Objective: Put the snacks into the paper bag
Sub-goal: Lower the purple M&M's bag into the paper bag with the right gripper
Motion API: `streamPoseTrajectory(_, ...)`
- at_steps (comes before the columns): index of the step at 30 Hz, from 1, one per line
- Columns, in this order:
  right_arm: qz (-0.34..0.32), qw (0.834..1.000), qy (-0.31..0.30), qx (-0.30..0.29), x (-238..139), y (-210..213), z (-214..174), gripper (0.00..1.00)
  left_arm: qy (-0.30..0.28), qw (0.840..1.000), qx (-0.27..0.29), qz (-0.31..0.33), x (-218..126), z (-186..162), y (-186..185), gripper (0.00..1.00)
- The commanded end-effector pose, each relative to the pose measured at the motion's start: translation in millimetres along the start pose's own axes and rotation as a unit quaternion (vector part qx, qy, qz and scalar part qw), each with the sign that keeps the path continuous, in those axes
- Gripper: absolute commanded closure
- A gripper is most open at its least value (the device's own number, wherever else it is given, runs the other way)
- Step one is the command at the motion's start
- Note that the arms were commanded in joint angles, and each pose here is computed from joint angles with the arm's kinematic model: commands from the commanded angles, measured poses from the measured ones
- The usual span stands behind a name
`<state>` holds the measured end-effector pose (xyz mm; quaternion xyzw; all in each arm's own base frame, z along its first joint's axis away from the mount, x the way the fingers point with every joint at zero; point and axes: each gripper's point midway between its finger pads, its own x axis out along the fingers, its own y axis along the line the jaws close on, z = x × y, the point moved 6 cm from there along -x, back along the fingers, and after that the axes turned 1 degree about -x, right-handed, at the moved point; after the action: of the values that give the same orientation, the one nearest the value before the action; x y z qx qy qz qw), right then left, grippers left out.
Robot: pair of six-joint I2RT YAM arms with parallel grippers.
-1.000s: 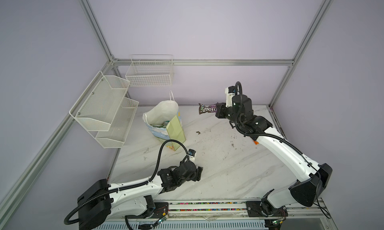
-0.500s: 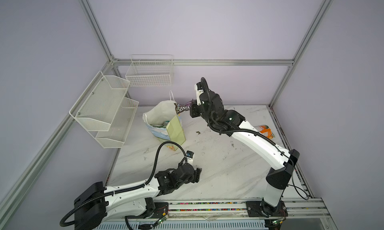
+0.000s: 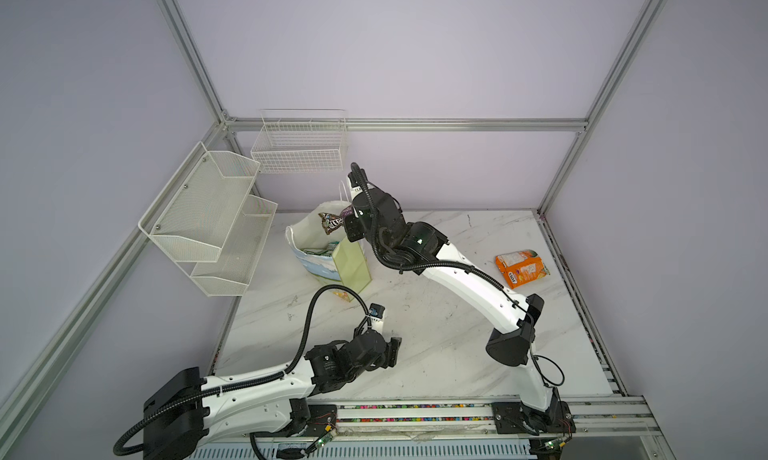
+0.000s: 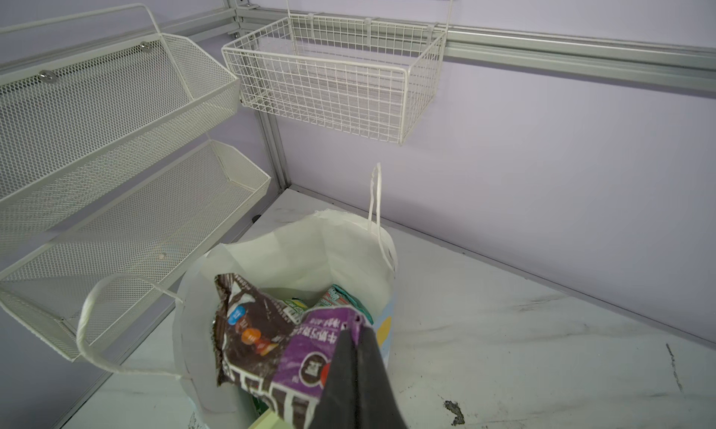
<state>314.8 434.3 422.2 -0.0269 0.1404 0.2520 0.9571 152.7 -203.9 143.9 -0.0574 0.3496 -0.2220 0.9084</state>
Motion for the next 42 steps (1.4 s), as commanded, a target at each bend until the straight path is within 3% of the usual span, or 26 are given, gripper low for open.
streamPoseTrajectory(1,-0.02,1.0,-0.012,-0.018,-6,0,7,1.0,-0.003,1.0,-0.005,0.013,0,-9,9,0.19)
streamPoseTrajectory(42,-0.099,0.987,-0.074,-0.103,15,52,-9,1.0,-0.004,1.0,0.001,0.014,0,-9,6,0.19)
